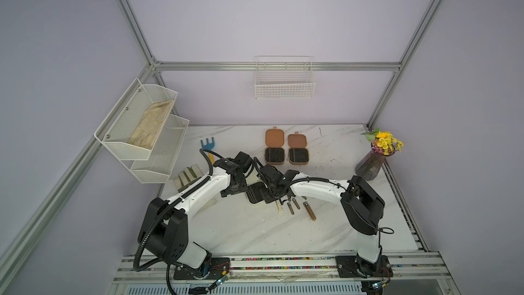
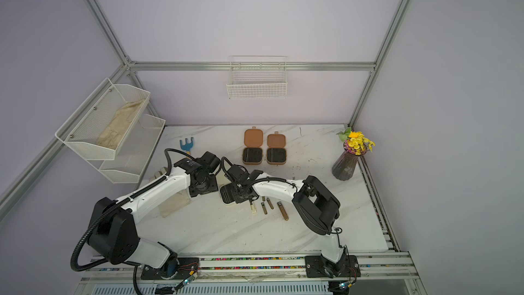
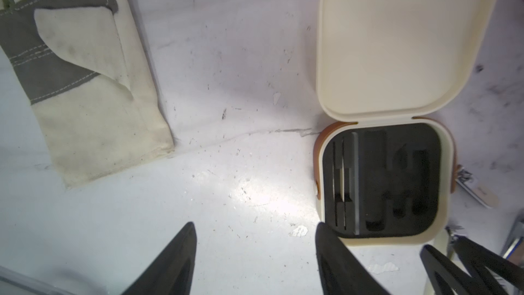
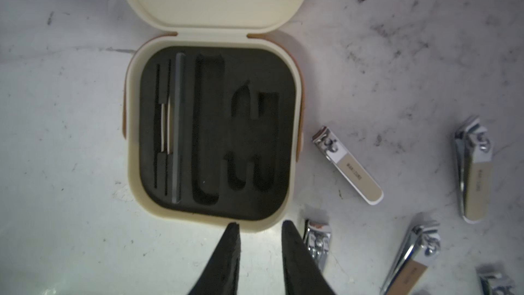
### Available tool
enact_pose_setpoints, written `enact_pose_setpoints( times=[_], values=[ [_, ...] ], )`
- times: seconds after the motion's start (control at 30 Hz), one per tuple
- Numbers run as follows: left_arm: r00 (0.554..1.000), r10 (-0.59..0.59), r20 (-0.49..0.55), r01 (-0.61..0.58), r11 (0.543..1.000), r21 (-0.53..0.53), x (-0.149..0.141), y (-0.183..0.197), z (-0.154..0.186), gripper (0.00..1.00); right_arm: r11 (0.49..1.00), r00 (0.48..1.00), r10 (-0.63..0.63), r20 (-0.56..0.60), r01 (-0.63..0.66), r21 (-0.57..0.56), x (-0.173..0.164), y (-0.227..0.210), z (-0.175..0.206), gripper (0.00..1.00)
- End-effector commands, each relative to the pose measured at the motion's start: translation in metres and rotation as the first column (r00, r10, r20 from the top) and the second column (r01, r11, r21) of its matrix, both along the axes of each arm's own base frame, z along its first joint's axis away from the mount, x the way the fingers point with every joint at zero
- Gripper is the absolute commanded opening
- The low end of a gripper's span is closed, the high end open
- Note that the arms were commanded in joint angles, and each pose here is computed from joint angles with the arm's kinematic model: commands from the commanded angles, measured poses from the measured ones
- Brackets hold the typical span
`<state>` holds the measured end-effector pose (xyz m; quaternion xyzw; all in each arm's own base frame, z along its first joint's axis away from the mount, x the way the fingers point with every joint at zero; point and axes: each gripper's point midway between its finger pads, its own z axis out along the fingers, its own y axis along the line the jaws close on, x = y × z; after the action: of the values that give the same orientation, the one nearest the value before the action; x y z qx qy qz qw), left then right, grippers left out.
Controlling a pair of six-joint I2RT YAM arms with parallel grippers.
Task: Organize nail clipper sets
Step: Move the storage box to the center of the board, then adjust the storage box at the center of the board.
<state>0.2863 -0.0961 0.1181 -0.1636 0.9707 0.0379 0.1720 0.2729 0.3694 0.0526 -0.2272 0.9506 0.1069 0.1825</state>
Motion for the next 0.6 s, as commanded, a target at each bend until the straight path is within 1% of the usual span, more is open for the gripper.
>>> enact_pose_setpoints(
  times=[0.0,0.27,0.57],
  values=[
    [0.996,-0.035,0.077,0.040,0.997,-0.059,0.003,-0.001,0.011,0.66,0.998,0.998,-0.064,0.030,0.064,-0.023,0.009,-0.002,-0.002,0.29],
    [0.990,0.011,0.138,0.003,0.994,-0.106,-0.002,0.019,0.019,0.66,0.995,0.996,-0.085,0.031,0.087,-0.040,0.016,0.003,-0.011,0.27],
    [0.988,0.027,0.149,-0.010,0.994,-0.113,-0.006,0.032,0.020,0.67,0.992,0.995,-0.092,0.039,0.095,-0.082,0.020,0.000,-0.020,0.21]
  ],
)
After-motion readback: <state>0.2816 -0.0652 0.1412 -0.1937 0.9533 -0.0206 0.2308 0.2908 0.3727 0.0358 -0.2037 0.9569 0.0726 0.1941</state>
